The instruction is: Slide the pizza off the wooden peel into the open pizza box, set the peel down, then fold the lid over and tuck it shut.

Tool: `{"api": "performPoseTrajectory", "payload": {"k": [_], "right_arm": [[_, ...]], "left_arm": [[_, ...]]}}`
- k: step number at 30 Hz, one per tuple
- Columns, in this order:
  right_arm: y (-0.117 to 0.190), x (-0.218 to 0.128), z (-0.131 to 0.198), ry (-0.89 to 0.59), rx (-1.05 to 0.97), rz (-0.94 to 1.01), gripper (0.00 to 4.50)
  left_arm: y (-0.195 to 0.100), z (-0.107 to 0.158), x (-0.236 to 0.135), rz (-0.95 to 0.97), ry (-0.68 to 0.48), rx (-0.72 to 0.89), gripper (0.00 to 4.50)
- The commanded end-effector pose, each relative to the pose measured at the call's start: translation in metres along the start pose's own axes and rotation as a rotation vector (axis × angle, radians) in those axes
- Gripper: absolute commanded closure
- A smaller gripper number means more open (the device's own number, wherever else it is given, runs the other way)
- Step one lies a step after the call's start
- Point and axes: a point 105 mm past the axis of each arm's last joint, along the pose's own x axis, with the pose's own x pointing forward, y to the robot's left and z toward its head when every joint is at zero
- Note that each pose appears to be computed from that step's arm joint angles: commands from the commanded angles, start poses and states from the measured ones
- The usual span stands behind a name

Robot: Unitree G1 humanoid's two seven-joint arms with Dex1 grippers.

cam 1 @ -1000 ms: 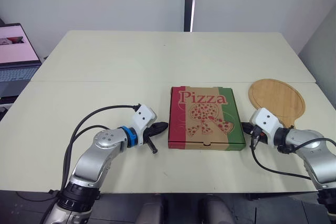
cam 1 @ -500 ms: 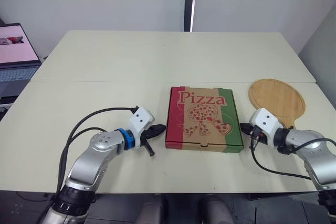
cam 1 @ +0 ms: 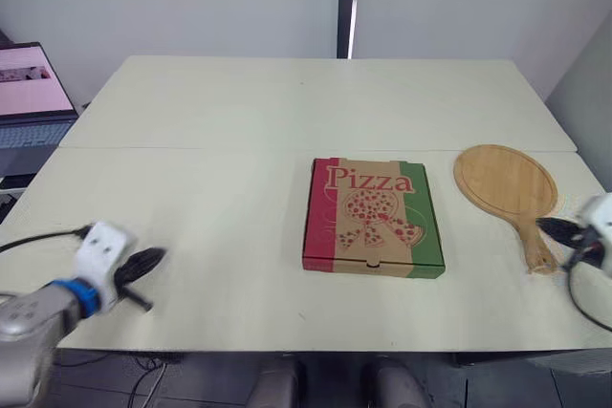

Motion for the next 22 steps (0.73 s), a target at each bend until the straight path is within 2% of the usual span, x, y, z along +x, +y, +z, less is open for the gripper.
{"api": "performPoseTrajectory", "payload": {"k": [1, 6, 12, 22], "right_arm": [[-0.020, -0.015, -0.005, 0.006, -0.018, -0.045, 4.47], [-0.028, -0.017, -0.011, 0.044, -0.029, -0.040, 4.47], [-0.025, -0.021, -0.021, 0.100, -0.019, 0.003, 4.47], [-0.026, -0.020, -0.025, 0.116, -0.018, -0.003, 4.47]], "left_arm": [[0.024, 0.010, -0.015, 0.086, -0.055, 0.040, 4.50], [0.026, 0.021, -0.012, 0.074, -0.084, 0.068, 4.50], [0.026, 0.048, 0.000, 0.039, -0.158, 0.085, 4.50], [0.020, 0.061, 0.012, -0.014, -0.185, 0.099, 4.50]]}}
